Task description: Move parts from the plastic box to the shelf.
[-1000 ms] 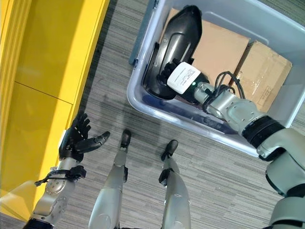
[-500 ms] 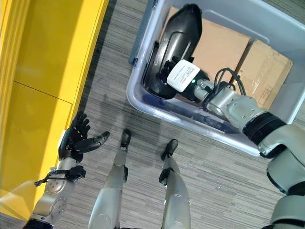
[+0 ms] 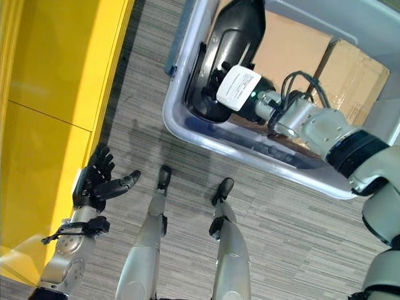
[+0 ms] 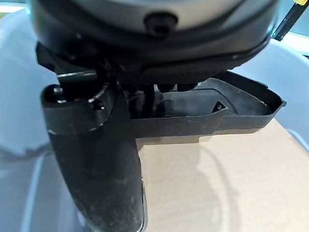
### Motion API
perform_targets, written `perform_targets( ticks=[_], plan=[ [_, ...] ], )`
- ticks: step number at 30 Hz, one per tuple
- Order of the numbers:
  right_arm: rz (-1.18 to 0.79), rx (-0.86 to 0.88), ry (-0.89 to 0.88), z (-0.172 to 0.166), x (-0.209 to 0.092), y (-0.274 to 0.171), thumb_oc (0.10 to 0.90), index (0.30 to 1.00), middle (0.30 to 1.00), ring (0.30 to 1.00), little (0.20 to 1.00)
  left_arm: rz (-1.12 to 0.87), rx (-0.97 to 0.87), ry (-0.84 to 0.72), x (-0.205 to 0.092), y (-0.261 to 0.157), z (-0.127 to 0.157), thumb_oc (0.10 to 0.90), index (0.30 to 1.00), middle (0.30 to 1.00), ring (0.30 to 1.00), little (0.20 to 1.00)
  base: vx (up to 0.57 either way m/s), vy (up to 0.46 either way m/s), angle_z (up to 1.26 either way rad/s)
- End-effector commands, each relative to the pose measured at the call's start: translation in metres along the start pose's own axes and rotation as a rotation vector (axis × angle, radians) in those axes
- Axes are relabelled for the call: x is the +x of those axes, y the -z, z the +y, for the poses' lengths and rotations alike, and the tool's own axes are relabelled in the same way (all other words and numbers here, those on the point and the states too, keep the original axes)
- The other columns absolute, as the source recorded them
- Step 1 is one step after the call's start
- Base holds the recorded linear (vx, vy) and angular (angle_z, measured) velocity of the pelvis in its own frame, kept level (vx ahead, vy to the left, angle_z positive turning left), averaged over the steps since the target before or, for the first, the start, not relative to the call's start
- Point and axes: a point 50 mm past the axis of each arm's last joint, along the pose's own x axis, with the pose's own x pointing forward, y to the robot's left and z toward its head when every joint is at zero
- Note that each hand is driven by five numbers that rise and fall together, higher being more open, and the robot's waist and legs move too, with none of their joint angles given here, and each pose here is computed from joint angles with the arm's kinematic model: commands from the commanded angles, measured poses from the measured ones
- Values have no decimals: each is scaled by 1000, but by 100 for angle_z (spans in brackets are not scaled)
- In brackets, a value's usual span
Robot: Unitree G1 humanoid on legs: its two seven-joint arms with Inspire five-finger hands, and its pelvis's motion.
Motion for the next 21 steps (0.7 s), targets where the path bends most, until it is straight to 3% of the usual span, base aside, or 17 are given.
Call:
perform_targets(
  ticks=[1,21],
  plan=[
    [203,-168,-204,20,-22,60,400,300,300,300,300,-190,44,54,-9,-37,3,900,1000,1000,1000,1000,-9,-39,2],
    [208,-107,-267,53,-29,45,400,300,300,300,300,-191,25,58,-7,-36,-1,900,1000,1000,1000,1000,-4,-4,2]
  ],
)
